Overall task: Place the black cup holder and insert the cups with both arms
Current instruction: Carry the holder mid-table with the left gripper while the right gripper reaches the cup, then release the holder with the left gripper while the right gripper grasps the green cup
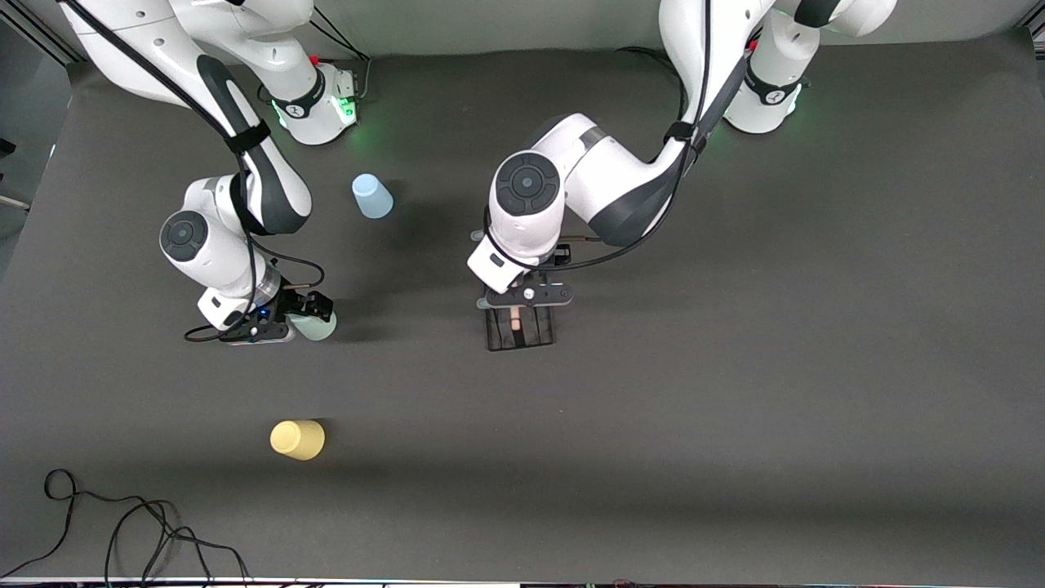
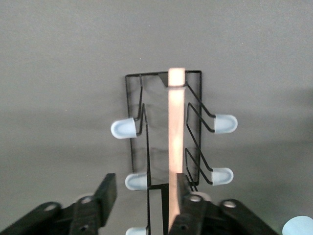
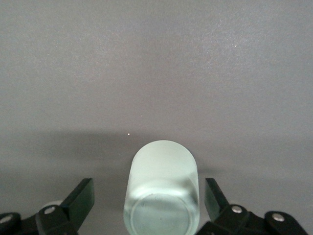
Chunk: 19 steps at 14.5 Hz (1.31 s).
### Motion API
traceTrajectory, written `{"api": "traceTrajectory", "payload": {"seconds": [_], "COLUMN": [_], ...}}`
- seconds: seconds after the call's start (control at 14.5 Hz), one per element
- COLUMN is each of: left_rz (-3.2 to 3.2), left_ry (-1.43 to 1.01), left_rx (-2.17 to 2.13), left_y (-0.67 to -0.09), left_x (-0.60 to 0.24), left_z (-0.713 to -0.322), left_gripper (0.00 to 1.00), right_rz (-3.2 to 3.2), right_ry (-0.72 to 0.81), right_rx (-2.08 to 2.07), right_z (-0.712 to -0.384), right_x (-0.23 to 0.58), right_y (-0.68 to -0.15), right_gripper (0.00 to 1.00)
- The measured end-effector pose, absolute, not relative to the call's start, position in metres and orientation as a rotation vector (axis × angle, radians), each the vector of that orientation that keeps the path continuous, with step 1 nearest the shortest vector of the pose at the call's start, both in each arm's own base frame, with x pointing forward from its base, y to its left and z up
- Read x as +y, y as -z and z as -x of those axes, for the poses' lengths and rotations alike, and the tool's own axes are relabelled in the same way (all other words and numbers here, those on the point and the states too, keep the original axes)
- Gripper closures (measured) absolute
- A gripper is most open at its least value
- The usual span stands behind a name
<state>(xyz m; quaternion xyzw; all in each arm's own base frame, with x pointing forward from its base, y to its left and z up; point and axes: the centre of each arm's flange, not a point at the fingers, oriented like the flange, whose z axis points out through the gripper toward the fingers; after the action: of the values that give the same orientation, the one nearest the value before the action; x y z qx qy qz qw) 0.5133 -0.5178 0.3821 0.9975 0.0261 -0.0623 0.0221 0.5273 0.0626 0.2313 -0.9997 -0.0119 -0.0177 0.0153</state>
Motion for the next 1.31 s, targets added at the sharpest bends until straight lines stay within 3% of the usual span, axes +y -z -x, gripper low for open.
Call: {"api": "traceTrajectory", "payload": {"seconds": [0.21, 0.28, 0.41, 0.62, 0.89, 1.31], "left_rz": [-3.141, -3.154, -3.164, -3.224, -3.226, -3.197], "left_ry": [0.255, 0.286, 0.341, 0.364, 0.377, 0.239], "left_rx": [0.118, 0.115, 0.061, -0.058, -0.118, -0.055], "left_y": [-0.414, -0.434, -0.48, -0.536, -0.565, -0.53], "left_x": [-0.483, -0.455, -0.375, -0.252, -0.126, 0.012], "left_z": [-0.529, -0.543, -0.574, -0.599, -0.607, -0.588], "left_gripper": [0.05, 0.0, 0.0, 0.0, 0.0, 0.01], "right_rz": [3.112, 3.112, 3.113, 3.115, 3.112, 3.116], "right_ry": [0.041, 0.035, 0.012, -0.02, -0.086, -0.232], "right_rx": [-0.037, -0.036, -0.036, -0.035, -0.045, -0.004], "right_z": [-0.525, -0.524, -0.521, -0.52, -0.532, -0.552], "right_x": [0.062, 0.062, 0.062, 0.061, 0.063, 0.062], "right_y": [-0.227, -0.226, -0.223, -0.223, -0.266, -0.475], "right_gripper": [0.0, 0.0, 0.05, 0.33, 0.33, 0.33]}}
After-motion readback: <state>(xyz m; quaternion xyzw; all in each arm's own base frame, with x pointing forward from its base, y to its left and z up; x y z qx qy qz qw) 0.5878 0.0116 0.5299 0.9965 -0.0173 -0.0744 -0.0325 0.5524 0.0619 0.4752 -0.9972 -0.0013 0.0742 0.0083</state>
